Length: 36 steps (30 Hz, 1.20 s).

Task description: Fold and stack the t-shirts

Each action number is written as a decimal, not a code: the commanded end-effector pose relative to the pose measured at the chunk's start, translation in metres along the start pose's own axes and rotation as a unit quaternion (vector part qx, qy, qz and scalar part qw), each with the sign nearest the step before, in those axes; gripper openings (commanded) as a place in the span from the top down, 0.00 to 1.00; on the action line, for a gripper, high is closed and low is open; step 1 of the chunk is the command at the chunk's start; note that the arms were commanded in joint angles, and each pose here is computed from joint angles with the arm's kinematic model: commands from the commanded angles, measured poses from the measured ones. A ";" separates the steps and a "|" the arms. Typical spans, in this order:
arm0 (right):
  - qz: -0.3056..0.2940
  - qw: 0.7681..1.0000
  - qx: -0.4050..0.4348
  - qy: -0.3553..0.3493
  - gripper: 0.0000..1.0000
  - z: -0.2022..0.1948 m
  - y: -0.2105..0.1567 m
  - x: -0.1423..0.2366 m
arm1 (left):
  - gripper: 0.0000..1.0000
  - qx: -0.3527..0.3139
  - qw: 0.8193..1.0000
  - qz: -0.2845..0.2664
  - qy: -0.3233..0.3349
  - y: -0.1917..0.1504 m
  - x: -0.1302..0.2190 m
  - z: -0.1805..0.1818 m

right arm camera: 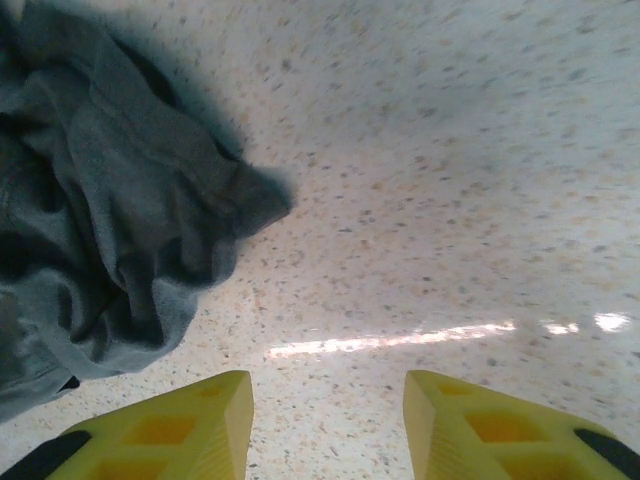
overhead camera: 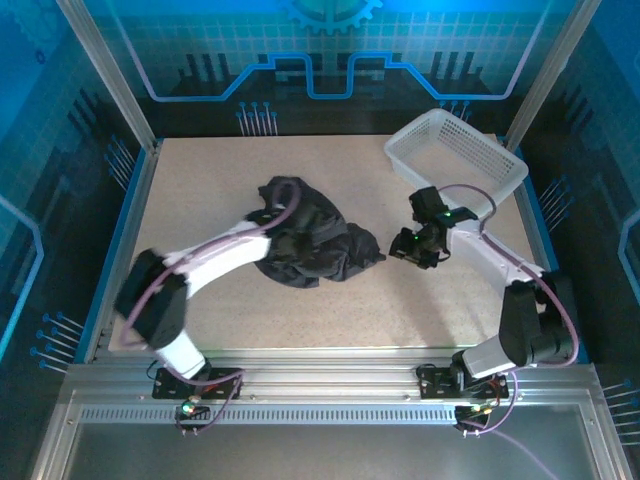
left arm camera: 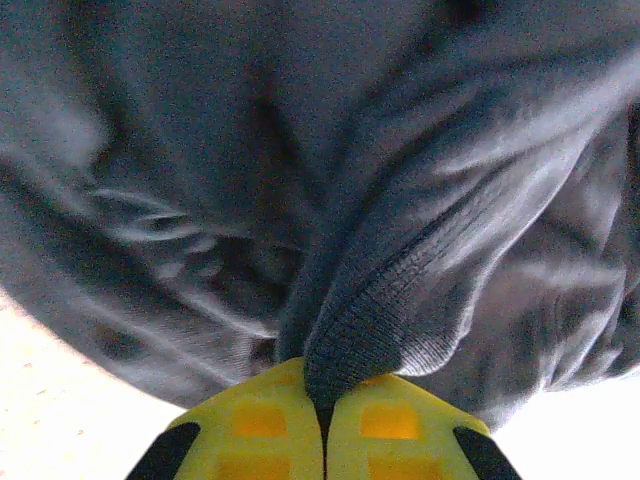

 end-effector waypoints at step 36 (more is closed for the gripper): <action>0.037 0.999 -0.010 0.038 0.51 0.051 0.037 -0.017 | 0.39 -0.257 0.937 0.096 0.215 0.013 -0.034 -0.037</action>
Point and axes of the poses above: each hand's point on the last joint's axis, 136 mm out from that joint toward the fingers, its own x axis back along the fingers, its own z axis along the line the jaws close on, y = z × x, the point moved 1 cm from there along x, back along the fingers, and after that the axes turned 14 degrees about -x, right-handed, at the moved point
